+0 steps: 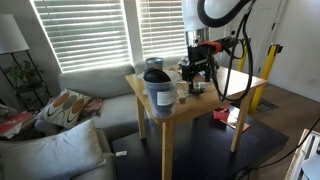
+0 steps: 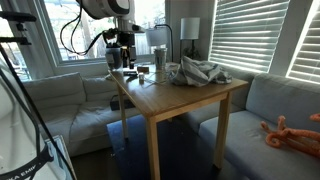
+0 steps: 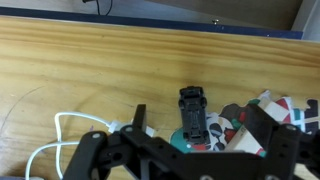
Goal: Pick up the toy car and put it the right way up on the table
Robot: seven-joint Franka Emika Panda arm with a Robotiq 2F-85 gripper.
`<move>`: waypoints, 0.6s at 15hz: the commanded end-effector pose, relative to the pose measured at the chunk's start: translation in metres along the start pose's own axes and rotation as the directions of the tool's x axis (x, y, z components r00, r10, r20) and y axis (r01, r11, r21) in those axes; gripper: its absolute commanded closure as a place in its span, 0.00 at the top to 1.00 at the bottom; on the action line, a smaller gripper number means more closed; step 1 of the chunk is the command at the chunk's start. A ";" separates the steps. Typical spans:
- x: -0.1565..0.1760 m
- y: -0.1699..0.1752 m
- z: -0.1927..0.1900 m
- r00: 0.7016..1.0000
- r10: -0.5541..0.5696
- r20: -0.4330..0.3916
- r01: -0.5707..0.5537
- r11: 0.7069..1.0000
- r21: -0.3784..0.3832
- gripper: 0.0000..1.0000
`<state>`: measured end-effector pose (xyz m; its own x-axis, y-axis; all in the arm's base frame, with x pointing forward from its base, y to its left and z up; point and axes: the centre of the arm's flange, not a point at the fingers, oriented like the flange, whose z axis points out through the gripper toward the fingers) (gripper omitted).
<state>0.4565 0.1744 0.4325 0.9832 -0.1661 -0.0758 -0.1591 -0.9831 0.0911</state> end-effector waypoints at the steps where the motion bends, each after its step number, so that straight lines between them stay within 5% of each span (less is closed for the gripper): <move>1: 0.001 0.001 0.000 1.000 0.003 0.001 -0.003 1.000 0.000 1.00; 9: -0.058 -0.023 -0.007 0.993 -0.021 -0.117 0.018 1.000 -0.022 1.00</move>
<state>0.4403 0.1987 0.4375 0.9905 -0.1304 -0.0439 -0.1257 -0.9873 0.0971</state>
